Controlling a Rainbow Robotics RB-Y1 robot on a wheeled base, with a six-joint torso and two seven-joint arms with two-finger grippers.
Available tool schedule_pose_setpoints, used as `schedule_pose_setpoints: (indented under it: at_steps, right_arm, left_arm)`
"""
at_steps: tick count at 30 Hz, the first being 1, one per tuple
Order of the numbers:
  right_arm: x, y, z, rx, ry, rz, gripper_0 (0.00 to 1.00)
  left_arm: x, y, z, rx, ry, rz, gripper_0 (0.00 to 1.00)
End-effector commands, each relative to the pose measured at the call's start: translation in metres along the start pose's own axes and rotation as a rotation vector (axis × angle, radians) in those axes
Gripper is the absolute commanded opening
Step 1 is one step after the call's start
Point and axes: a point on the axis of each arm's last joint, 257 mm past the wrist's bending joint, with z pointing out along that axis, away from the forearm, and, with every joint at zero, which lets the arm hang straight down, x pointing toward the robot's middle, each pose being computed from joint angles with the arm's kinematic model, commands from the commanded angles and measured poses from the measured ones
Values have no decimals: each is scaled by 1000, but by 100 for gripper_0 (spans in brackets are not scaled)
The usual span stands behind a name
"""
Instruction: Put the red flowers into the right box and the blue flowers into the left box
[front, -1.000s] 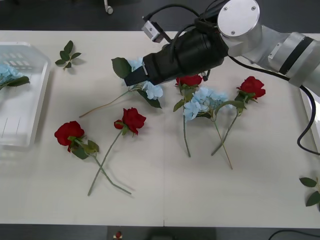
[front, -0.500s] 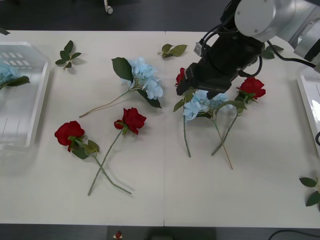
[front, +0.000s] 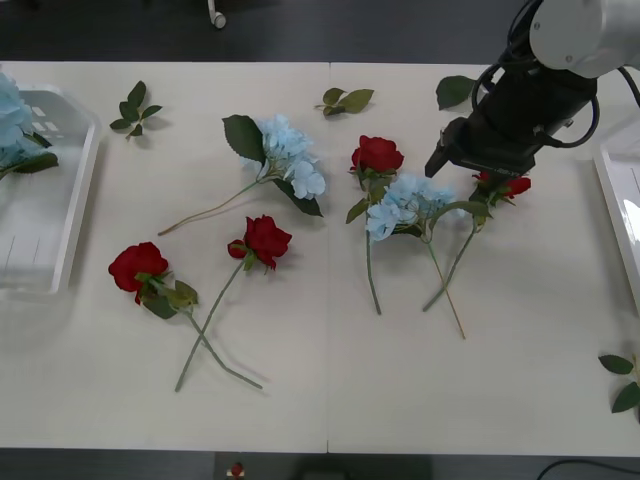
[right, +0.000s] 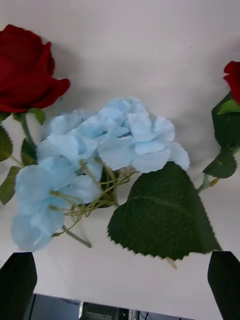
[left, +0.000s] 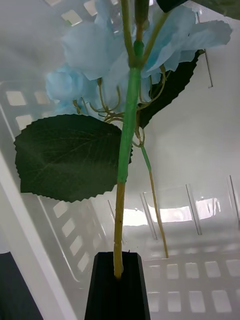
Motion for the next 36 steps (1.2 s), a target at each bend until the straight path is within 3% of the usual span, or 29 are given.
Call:
schedule_pose_setpoints:
  at_steps: [1, 10, 11, 13, 14, 15, 25, 36]
  right_arm:
    - [-10, -31, 7, 61, -61, -4, 100]
    - [-21, -75, 30, 126, -148, -10, 100]
    - [-22, -77, 31, 132, -156, -13, 100]
    - [-24, -87, 37, 146, -177, -15, 100]
    - [-25, -88, 38, 147, -183, -14, 100]
    - [-26, -92, 40, 148, -189, -11, 100]
    - [-29, -103, 57, 159, -200, 5, 100]
    - [-33, -102, 81, 187, -215, -7, 100]
  left_arm:
    - [5, 2, 14, -67, 24, -65, 0]
    - [8, -12, 41, -113, 26, -105, 0]
    - [6, -13, 41, -113, 21, -104, 13]
    - [2, -13, 42, -111, 4, -106, 79]
    - [-1, -12, 41, -110, -4, -108, 94]
    - [-5, -11, 38, -105, -17, -112, 100]
    - [-24, -21, -24, 80, -56, -135, 100]
    - [-9, -102, -93, 303, 119, -193, 100]
